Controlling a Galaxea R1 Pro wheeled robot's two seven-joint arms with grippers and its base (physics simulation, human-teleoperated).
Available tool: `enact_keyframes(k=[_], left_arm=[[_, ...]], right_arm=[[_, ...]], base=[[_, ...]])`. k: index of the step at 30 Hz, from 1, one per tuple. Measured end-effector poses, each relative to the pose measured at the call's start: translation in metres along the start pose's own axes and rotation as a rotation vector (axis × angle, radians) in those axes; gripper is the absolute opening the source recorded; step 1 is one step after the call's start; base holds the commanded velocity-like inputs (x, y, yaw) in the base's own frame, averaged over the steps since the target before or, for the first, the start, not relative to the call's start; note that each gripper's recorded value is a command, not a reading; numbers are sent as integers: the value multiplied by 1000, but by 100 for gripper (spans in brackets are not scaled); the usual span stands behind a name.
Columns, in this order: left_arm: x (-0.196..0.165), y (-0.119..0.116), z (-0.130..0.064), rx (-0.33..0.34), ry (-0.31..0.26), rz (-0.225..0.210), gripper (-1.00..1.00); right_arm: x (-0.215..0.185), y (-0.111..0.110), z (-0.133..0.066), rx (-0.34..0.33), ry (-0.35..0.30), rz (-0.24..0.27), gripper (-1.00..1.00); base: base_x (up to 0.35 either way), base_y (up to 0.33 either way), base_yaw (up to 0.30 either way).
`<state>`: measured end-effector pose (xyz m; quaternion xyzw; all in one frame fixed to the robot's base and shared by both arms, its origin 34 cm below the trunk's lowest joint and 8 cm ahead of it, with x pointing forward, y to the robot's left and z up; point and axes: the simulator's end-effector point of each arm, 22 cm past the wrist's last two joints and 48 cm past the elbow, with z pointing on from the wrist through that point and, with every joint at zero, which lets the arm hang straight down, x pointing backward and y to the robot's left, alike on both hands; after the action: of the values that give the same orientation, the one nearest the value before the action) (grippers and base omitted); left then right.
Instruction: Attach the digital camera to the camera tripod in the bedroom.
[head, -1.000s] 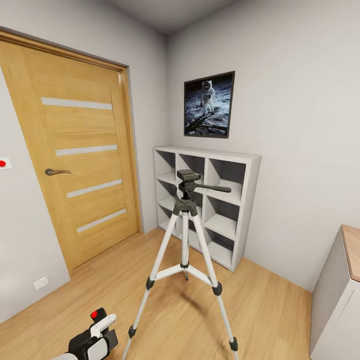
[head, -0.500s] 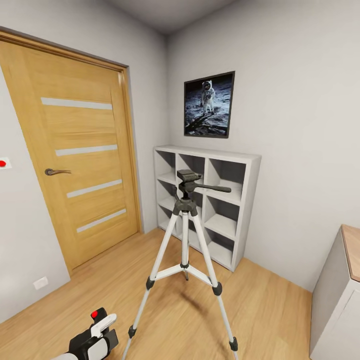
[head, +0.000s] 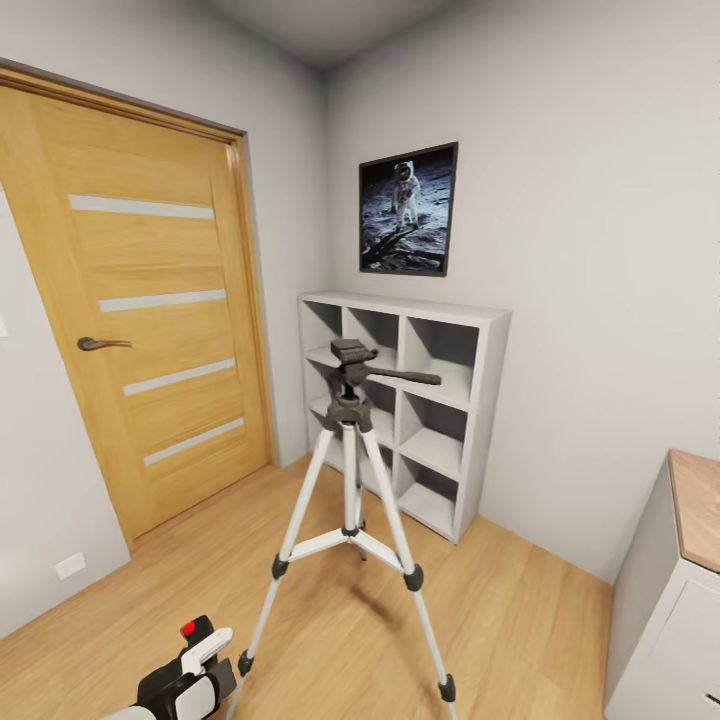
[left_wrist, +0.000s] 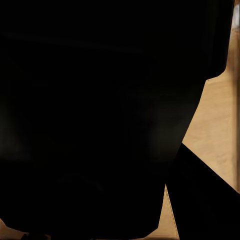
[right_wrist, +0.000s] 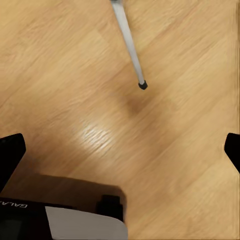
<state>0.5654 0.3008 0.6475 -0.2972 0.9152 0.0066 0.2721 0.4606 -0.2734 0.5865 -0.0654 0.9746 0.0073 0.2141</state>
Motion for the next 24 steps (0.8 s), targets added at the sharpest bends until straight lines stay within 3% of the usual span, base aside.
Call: enact_keyframes(k=[6, 24], left_arm=[[0, 1, 0, -1, 0, 0, -100], [0, 10, 0, -44, 0, -1, -100]], right_arm=[[0, -1, 0, 3, -2, -17, 100], [-1, -2, 0, 4, -3, -14, 100]], base=[[0, -279, 147], [0, -280, 268]])
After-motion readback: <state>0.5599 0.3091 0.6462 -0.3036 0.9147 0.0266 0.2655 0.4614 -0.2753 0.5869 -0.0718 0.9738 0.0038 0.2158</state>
